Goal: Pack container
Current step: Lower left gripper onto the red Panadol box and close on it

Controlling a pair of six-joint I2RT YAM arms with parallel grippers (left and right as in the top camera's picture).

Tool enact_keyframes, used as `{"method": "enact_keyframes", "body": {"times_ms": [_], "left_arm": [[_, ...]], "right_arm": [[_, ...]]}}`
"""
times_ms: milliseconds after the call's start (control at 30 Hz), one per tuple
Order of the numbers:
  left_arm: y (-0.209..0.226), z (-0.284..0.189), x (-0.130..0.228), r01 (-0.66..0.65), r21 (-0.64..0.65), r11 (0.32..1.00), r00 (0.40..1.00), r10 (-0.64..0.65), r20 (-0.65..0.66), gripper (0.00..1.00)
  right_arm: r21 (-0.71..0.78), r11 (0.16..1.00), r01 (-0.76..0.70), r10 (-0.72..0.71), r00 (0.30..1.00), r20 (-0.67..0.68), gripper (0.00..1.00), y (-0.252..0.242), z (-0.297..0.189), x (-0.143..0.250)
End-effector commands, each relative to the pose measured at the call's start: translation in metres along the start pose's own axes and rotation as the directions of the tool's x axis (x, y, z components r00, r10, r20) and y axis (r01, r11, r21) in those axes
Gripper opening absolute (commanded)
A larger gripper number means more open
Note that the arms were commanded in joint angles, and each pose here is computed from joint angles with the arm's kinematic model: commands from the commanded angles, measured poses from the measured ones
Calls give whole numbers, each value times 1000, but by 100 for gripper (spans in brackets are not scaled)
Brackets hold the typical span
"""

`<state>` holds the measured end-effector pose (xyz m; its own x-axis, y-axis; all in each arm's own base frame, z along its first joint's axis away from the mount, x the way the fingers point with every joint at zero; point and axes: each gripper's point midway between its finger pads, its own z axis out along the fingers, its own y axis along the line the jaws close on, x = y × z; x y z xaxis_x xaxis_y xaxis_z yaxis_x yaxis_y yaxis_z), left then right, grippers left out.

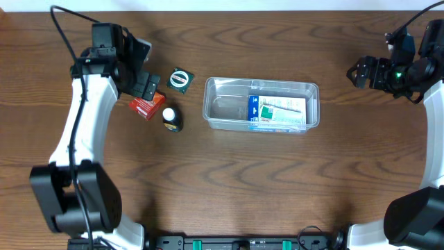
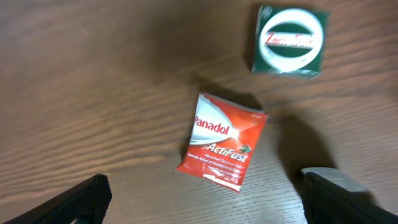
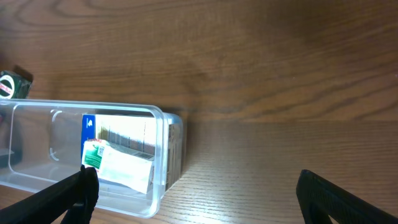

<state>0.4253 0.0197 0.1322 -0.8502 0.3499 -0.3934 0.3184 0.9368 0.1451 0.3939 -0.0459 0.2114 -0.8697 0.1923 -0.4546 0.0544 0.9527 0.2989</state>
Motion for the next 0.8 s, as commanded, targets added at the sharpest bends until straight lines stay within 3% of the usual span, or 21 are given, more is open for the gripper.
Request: {"method": "enact_keyframes", "body": {"times_ms": [0,767], "left_arm": [[4,14,5,-1,24,1000,1000,2,-27,98],[-25,90,54,68,177,982,970,-24,-242,98]], "right_arm": [[-1,1000,-1,1,1000,22,99,2,-7,-4],[-1,1000,-1,1,1000,22,99,2,-7,-4]]}}
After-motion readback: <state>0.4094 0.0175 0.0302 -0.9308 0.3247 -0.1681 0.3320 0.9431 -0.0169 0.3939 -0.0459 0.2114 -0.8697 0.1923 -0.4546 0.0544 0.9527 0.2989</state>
